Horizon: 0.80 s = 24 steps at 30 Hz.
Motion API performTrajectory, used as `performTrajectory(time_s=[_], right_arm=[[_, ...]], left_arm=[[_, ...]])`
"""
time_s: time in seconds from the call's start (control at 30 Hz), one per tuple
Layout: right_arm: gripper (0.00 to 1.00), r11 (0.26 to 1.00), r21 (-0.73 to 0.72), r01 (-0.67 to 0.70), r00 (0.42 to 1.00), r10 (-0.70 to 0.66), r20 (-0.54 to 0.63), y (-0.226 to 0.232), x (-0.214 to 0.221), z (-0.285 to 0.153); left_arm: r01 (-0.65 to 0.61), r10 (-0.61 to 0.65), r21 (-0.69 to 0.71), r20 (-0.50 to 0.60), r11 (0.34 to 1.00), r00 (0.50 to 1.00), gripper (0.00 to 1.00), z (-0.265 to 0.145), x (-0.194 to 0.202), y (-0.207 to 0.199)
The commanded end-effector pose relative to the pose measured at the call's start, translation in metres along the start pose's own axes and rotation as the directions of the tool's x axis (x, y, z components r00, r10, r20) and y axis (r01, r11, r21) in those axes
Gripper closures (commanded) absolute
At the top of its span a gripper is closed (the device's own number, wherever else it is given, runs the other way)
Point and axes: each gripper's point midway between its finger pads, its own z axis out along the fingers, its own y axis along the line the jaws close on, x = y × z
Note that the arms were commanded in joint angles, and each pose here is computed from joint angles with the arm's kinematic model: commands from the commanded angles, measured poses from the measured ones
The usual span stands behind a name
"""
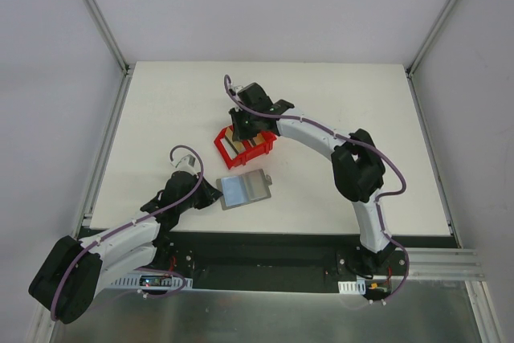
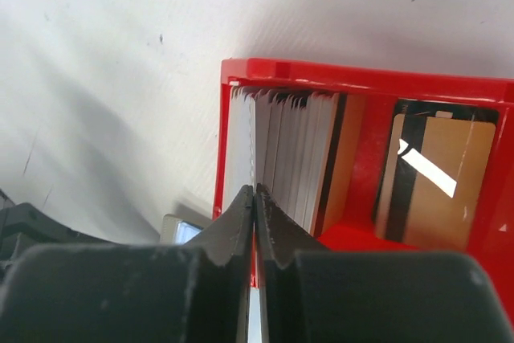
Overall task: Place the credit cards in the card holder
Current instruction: Pick up the credit card from the storage box.
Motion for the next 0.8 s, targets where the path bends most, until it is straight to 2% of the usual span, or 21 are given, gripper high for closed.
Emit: performTrajectory(time_s=[0.0, 0.27, 0.77], right_arm=[[0.96, 0.997, -0.077, -0.002, 0.999, 0.005, 0.037, 0.021, -0.013, -0.025], [0.99, 0.994, -0.104, -0.016, 0.999, 0.02, 0.042, 0.026, -0.014, -0.028], [1.0, 0.989, -0.148, -0.027, 0.982, 0.053, 0.179, 0.033, -0.037, -0.062]], left_arm=[[-0.018, 0.017, 0.03, 0.021, 0.999, 1.0, 1.0, -0.001, -0.009, -0.011], [-0.018, 0.017, 0.032, 0.021, 0.999, 1.0, 1.0, -0.002, -0.01, -0.012], [-0.022, 0.022, 0.032, 0.021, 0.999, 1.0, 1.0, -0.003, -0.01, -0.013]])
